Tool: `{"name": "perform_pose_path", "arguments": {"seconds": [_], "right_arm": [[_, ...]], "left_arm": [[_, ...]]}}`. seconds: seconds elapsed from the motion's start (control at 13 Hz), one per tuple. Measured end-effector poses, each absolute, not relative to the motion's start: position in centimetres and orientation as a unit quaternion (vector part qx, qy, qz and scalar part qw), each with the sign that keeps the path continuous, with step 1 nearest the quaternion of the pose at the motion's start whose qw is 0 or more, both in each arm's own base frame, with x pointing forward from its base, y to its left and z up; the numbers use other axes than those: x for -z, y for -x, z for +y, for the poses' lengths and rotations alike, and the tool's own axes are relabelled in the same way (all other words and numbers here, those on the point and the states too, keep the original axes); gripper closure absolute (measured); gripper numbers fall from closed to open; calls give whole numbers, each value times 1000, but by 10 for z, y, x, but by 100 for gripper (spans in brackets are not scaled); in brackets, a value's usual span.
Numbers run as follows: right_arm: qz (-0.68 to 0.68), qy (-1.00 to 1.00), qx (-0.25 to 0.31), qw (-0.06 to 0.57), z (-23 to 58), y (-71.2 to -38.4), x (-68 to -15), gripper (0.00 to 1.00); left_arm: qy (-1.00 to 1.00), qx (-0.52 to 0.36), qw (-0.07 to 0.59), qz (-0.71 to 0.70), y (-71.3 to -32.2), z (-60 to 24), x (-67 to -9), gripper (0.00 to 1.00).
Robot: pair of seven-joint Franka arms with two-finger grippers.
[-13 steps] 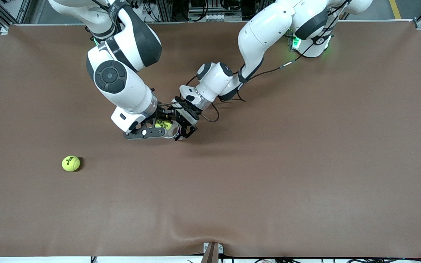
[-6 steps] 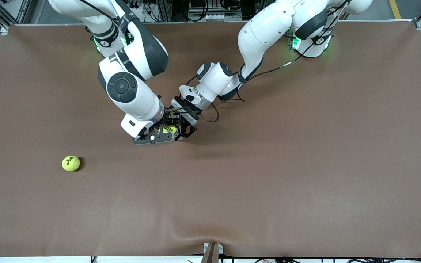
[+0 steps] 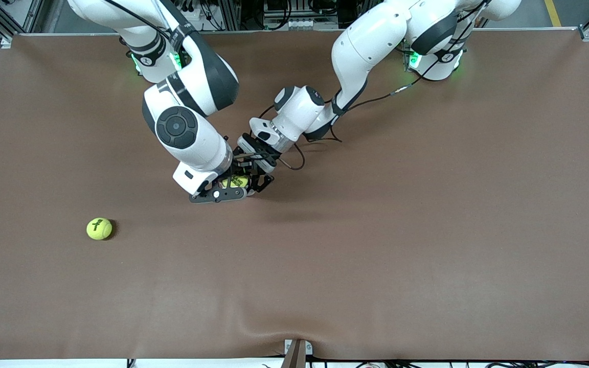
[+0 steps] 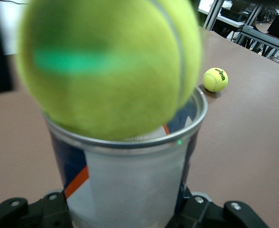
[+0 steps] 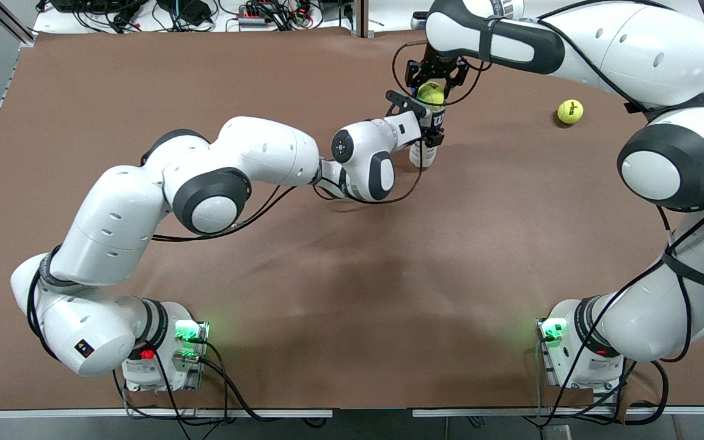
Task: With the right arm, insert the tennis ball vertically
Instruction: 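Lower the ball into the tube and open the right gripper, then move the right gripper to the Wilson ball and grasp it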
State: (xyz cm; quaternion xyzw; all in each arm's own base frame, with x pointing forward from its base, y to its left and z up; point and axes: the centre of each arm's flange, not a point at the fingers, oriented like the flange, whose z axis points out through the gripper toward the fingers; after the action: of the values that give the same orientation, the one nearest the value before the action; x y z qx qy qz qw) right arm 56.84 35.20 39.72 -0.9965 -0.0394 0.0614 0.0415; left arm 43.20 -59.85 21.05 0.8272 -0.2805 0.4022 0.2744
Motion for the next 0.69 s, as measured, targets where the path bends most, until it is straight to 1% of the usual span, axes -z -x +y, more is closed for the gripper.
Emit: {"name": "perform_pose_path", "arguments": {"seconds": [0.08,0.38,0.54,0.69], "right_arm": [[-40,996,-61,41,352,-568,-397,0],[-37,997,-63,39,345,-571,-402,0],[-22,996,-76,31,309,-578,-429,0],[-34,995,-92,28,238,-588,-467,0]], "left_arm": [[-827,-402,275,-281,-432,-599,-211,24],[-827,-402,274,-281,-432,-599,-210,24],[-827,-403,274,-281,-432,-599,-209,23],[-827,-403,273,-281,-432,-599,-209,23]]}}
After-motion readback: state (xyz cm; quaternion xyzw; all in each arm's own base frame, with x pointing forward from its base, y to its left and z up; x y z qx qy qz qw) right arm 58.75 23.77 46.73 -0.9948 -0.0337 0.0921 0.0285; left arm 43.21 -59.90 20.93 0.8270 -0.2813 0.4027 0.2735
